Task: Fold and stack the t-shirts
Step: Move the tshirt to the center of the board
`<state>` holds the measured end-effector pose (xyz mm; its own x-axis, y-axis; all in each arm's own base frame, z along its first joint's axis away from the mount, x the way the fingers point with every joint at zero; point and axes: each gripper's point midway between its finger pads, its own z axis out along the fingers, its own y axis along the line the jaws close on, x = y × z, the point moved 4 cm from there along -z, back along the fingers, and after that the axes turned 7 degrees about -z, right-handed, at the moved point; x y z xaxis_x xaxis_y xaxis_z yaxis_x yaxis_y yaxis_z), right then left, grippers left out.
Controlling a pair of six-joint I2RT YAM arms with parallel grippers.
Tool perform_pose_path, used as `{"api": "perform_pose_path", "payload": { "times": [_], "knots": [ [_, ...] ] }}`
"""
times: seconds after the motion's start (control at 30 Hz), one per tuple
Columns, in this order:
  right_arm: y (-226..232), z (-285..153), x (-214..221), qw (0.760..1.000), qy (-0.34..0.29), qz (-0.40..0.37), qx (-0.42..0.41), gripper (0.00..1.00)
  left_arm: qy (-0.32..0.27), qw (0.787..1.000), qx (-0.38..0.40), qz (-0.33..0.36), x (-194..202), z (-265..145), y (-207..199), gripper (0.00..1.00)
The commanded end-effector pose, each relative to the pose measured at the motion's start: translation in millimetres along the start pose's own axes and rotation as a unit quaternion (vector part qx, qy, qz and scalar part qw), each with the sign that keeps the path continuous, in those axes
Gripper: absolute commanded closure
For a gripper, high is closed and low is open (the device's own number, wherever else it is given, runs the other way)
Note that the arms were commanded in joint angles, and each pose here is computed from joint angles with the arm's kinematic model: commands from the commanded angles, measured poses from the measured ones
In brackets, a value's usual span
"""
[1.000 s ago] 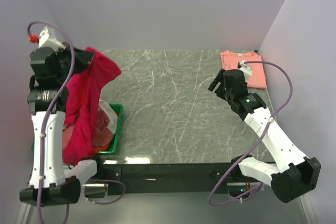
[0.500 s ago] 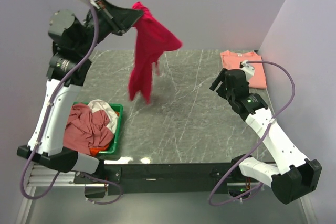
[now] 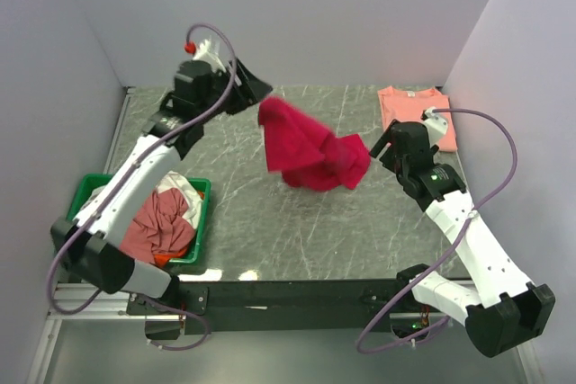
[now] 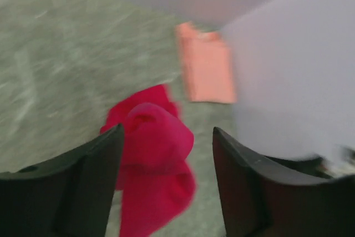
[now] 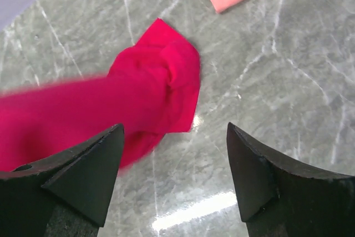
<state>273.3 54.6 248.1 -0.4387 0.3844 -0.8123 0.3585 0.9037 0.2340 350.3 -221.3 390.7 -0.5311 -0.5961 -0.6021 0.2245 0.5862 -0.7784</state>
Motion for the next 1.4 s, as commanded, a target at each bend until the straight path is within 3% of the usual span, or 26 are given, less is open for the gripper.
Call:
{"api": "perform_pose_path", "payload": {
  "times": [0.0,0.03,0.07,0.2,0.4,0.67,1.17,1.37],
  "knots": [
    [-10.9,-5.9,-8.4,1.0,-0.014,0.002,0.02,0.19,-0.014,0.977,-0.211,-0.009,23.8,9.1,94.2,0.29],
    [-13.7,-3.7,-2.3,1.0,-0.005,-0.001,0.023,0.19,-0.003,0.973,-0.232,-0.007,32.0,8.8,105.6,0.19],
    [-15.6,-2.0,0.6,1.0,0.0,-0.002,0.023,0.19,0.005,0.969,-0.249,-0.006,39.2,11.1,117.0,0.16],
    [-20.7,10.4,20.4,0.999,0.036,-0.005,0.019,0.19,0.044,0.959,-0.28,0.002,68.2,10.3,142.7,0.11],
    [-25.6,32.2,48.5,0.995,0.099,-0.001,0.022,0.2,0.115,0.947,-0.299,-0.009,115.5,6.3,163.8,0.19],
    [-28.3,40.9,59.9,0.991,0.133,0.017,0.015,0.2,0.207,0.918,-0.339,-0.014,191.5,-2.3,194.1,0.3],
    [-32.8,38.4,64.3,0.99,0.137,0.023,0.011,0.21,0.254,0.882,-0.398,0.016,233.6,0.3,236.9,0.46],
    [-34.5,36.6,63.1,0.991,0.133,0.026,0.011,0.21,0.261,0.88,-0.396,0.016,241.1,2.9,241.2,0.49]
  ]
}}
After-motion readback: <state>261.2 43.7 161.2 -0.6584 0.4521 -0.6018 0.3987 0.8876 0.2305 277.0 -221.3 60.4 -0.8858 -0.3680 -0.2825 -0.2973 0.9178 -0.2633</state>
